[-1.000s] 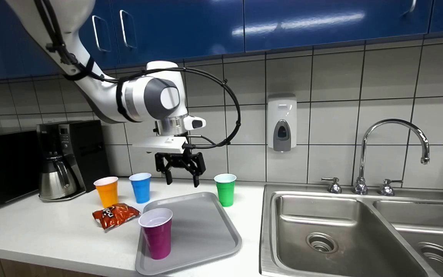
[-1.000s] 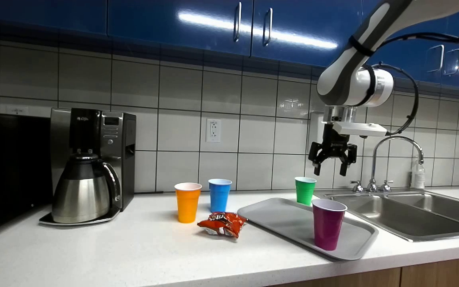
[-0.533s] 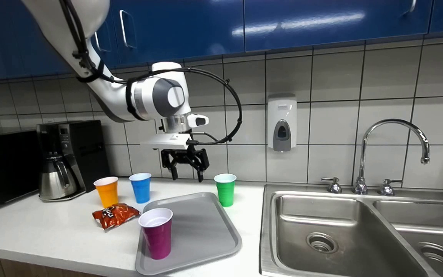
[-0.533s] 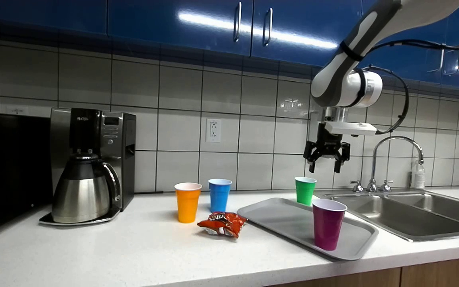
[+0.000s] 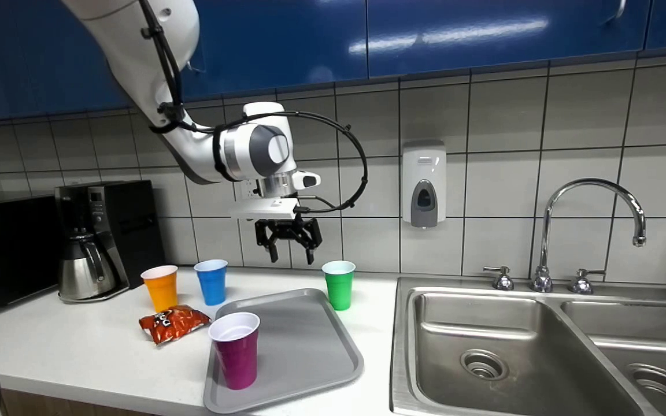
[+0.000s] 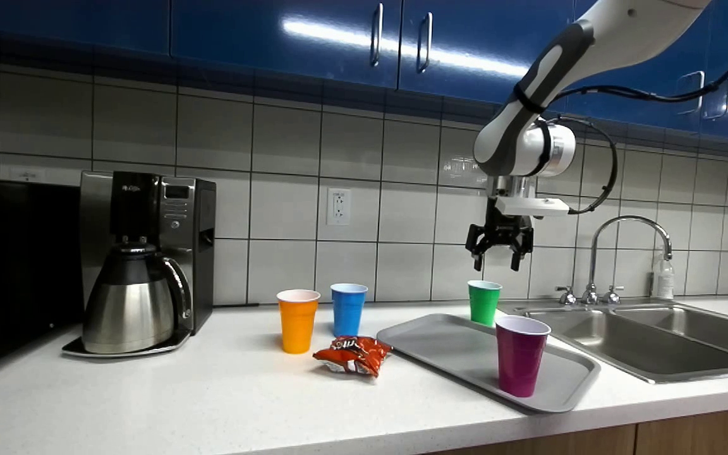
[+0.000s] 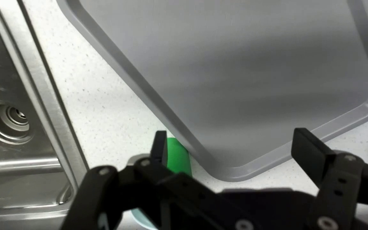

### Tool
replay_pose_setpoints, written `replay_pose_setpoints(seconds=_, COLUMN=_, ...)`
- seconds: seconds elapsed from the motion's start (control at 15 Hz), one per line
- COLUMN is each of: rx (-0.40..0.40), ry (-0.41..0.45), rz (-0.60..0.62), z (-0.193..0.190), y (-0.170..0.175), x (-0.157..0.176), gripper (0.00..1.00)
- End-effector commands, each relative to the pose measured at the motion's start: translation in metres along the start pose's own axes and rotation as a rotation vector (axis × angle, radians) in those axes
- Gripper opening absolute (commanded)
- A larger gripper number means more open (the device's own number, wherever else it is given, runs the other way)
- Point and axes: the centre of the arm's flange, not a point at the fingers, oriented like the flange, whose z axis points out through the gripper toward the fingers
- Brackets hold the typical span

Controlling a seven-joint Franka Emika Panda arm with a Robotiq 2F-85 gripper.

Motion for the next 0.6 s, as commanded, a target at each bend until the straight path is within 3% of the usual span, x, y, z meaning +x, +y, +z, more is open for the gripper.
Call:
replay_pose_setpoints(seconds=0.0, rx=-0.004, ry=-0.023, rz=-0.027, z=0.011, y=0.010, x=0.051, gripper=1.00)
replay_pose_setpoints(seconds=0.53, rx=-0.021, ry=-0.011, rz=-0.014, z=0.055, y=0.024, x=0.109, gripper=1.00)
